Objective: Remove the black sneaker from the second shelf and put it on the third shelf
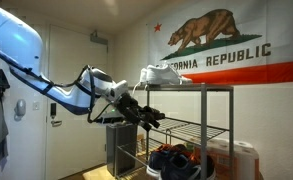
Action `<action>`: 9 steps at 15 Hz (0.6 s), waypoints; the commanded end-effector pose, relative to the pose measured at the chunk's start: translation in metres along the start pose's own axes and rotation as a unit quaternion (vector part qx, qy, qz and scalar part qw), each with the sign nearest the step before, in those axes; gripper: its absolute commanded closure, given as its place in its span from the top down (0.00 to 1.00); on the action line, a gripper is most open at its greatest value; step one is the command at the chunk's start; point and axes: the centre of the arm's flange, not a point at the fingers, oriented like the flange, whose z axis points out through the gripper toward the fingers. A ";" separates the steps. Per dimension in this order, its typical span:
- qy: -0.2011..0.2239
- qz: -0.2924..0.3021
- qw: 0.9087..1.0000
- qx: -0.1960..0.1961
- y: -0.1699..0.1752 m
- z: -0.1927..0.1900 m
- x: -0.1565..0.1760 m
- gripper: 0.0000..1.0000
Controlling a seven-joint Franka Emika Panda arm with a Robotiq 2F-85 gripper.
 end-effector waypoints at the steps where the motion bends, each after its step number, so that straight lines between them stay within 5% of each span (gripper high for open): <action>1: -0.029 -0.030 0.999 0.024 0.036 -0.032 0.026 1.00; 9: -0.080 -0.021 0.993 0.088 0.072 -0.095 0.090 1.00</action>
